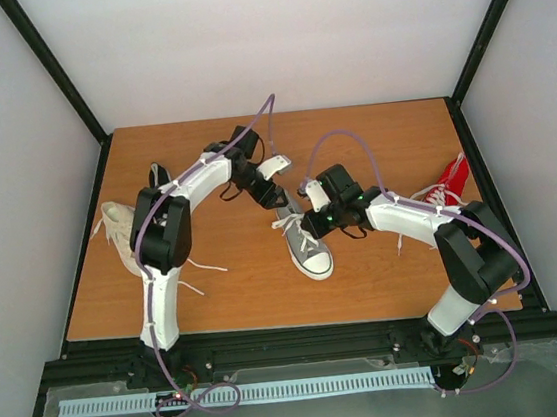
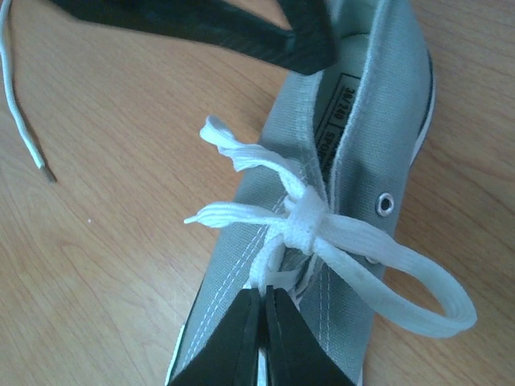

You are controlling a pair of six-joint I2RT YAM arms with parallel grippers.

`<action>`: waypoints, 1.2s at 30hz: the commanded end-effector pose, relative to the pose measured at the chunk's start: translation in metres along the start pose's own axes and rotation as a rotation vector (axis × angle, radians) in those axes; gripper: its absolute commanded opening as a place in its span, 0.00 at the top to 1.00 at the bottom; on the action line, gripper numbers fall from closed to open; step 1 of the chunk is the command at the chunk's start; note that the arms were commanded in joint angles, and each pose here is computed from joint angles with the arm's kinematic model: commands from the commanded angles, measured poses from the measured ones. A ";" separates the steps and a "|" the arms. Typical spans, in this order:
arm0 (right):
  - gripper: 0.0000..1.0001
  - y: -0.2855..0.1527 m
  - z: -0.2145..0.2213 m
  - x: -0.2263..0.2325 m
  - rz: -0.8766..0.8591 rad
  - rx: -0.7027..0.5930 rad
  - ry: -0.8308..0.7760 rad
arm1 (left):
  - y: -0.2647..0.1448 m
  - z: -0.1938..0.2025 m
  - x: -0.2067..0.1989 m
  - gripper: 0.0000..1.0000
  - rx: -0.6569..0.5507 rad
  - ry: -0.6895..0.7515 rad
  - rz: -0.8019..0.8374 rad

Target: Tie the shoes

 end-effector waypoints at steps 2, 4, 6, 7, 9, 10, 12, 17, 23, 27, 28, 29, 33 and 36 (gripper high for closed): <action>0.97 -0.002 -0.003 0.006 -0.017 0.006 -0.014 | 0.002 -0.012 0.012 0.36 -0.037 -0.014 -0.025; 0.97 -0.005 -0.002 0.008 -0.019 0.010 -0.010 | 0.004 -0.013 0.011 0.45 -0.044 -0.021 -0.011; 0.97 -0.007 0.001 0.009 -0.027 0.020 -0.004 | 0.005 -0.014 0.010 0.53 -0.055 -0.031 0.004; 0.97 -0.009 0.002 0.010 -0.031 0.020 -0.002 | 0.005 -0.015 0.009 0.60 -0.062 -0.037 0.010; 0.97 -0.011 0.007 0.011 -0.033 0.032 0.006 | 0.006 -0.016 0.010 0.73 -0.068 -0.044 0.006; 0.97 -0.012 0.009 0.011 -0.031 0.039 0.009 | 0.006 -0.016 0.011 0.79 -0.070 -0.045 0.002; 0.97 -0.014 0.015 0.011 -0.029 0.053 0.017 | 0.007 -0.014 0.012 0.89 -0.063 -0.053 -0.002; 0.97 -0.021 0.031 0.013 -0.037 0.090 0.046 | 0.009 -0.011 0.014 0.99 -0.052 -0.065 -0.016; 0.97 -0.028 0.047 0.014 -0.031 0.111 0.068 | 0.011 -0.010 0.015 0.99 -0.052 -0.067 -0.016; 0.97 -0.030 0.049 0.014 -0.022 0.121 0.073 | 0.011 -0.010 0.015 0.99 -0.051 -0.067 -0.015; 0.93 -0.032 0.047 0.013 -0.013 0.117 0.074 | 0.011 -0.009 0.014 0.99 -0.050 -0.069 -0.011; 0.86 -0.033 0.044 0.012 0.007 0.106 0.077 | 0.011 -0.009 0.014 0.99 -0.050 -0.069 -0.009; 0.77 -0.049 0.017 0.006 0.113 0.003 0.118 | 0.012 -0.009 0.014 0.99 -0.050 -0.073 -0.003; 0.74 -0.060 -0.006 0.015 0.221 -0.121 0.130 | 0.013 -0.009 0.014 0.99 -0.047 -0.073 -0.003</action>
Point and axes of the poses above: each gripper's point midway between its finger pads, its own y axis out along the fingers, its own x axis along the line the jaws close on, z = x × y, the point moved 4 cm from there along -y, back along the fingers, and after that the axes turned 1 degree about -y, right-handed, at the moved point
